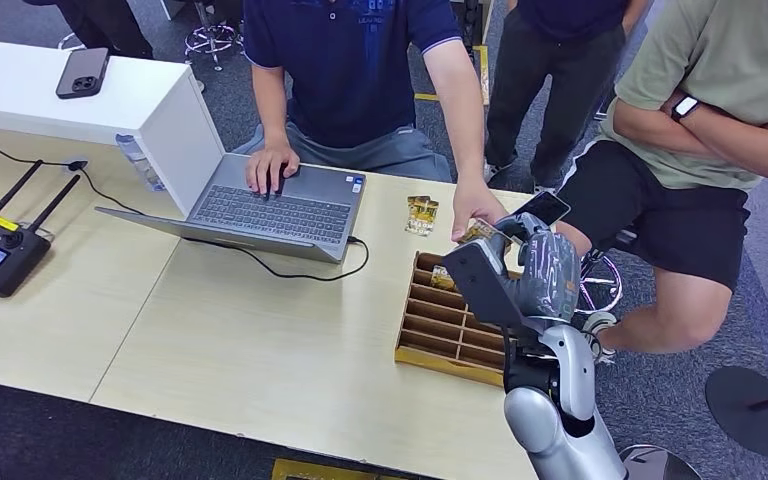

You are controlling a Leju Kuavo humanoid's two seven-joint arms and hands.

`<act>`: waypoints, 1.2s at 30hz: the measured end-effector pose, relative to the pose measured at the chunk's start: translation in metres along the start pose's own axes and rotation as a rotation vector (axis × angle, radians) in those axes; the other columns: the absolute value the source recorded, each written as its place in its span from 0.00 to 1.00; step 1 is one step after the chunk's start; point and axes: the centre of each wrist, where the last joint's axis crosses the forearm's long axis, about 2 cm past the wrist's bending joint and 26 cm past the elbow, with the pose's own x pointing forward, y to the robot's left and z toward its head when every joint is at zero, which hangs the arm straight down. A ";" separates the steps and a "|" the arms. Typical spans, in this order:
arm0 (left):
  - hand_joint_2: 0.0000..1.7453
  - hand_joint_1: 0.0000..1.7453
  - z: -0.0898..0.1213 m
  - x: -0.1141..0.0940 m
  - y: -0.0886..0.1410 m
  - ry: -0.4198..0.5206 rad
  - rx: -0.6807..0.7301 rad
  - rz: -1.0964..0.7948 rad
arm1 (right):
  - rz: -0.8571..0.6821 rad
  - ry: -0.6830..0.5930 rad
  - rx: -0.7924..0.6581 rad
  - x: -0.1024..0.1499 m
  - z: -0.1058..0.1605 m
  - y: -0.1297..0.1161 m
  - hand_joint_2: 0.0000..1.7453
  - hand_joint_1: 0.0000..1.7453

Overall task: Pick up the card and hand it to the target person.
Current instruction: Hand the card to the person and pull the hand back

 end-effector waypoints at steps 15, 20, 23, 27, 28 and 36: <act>0.00 0.00 0.000 0.000 0.000 0.009 0.008 0.033 | -0.005 0.011 0.019 -0.001 0.000 0.003 1.00 0.33; 0.00 0.00 0.000 0.000 0.000 0.007 0.011 0.037 | -0.033 0.019 0.014 -0.002 0.001 0.002 1.00 0.00; 0.00 0.00 0.000 0.000 0.001 0.005 0.013 0.042 | -0.113 0.023 0.037 -0.007 0.003 0.000 1.00 0.00; 0.00 0.00 -0.001 0.000 0.003 0.001 0.016 0.046 | -0.276 0.038 0.090 -0.019 0.007 -0.002 1.00 0.00; 0.00 0.00 -0.001 0.001 0.004 -0.001 0.017 0.046 | -0.348 0.045 0.119 -0.024 0.009 -0.002 1.00 0.00; 0.00 0.00 -0.004 0.002 0.012 -0.014 0.023 0.042 | -0.631 0.159 0.239 -0.068 0.031 -0.002 1.00 0.00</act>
